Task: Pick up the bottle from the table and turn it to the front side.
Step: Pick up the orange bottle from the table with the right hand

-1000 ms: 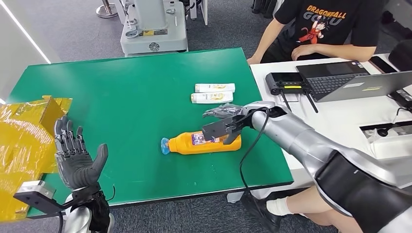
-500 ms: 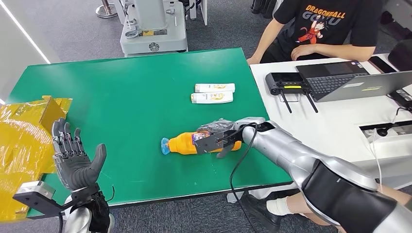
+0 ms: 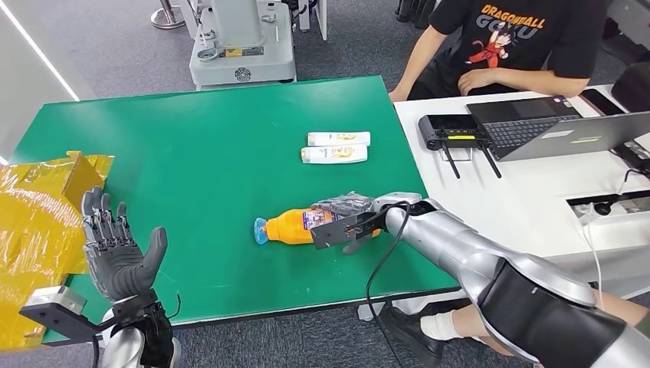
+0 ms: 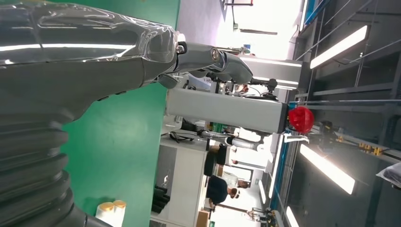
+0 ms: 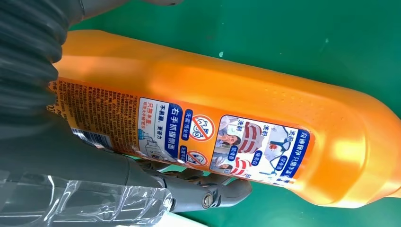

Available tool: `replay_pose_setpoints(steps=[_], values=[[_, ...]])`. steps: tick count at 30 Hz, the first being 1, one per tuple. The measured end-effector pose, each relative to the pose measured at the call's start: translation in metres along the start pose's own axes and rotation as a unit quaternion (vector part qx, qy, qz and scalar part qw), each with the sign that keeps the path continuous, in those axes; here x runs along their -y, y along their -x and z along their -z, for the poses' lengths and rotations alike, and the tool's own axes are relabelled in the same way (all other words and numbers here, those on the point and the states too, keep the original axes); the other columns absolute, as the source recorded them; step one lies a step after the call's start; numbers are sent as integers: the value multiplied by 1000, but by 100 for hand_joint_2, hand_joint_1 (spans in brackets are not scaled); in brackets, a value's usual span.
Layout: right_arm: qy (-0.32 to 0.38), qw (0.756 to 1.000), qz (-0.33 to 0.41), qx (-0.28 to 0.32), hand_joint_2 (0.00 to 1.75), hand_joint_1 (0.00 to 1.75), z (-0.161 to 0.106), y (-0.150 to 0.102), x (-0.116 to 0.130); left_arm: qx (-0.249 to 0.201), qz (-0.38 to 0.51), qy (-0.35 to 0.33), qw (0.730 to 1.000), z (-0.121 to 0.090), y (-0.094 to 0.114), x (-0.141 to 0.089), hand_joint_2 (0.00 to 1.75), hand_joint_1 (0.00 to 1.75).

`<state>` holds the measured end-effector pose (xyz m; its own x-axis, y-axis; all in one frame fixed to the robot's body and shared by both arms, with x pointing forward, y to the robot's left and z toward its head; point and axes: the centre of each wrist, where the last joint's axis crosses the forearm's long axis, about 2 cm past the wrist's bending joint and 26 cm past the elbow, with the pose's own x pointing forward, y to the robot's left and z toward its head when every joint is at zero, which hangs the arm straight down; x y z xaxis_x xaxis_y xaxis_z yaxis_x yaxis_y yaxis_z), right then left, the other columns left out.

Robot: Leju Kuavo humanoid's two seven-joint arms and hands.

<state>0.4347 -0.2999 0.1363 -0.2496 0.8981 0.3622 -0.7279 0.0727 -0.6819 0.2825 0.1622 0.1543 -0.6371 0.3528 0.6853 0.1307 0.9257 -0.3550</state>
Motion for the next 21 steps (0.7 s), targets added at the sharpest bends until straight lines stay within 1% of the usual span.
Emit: replay_pose_setpoints(steps=[3,4,7,8,21], values=[[0,1000,0,0,175,0,0,0,0,0,0,0,1000,0,0,0,175,0],[0,1000,0,0,175,37,0,0,0,0,0,0,1000,0,0,0,175,0],[2,1000,-2,0,175,168,0,0,0,-2,0,0,1000,-1,1,0,175,0],[5,1000,-2,0,175,175,0,0,-1,-2,0,0,1000,-1,1,0,175,0],[56,998,5,22,175,175,1,-3,0,-4,4,-10,1000,-1,1,-1,175,0]])
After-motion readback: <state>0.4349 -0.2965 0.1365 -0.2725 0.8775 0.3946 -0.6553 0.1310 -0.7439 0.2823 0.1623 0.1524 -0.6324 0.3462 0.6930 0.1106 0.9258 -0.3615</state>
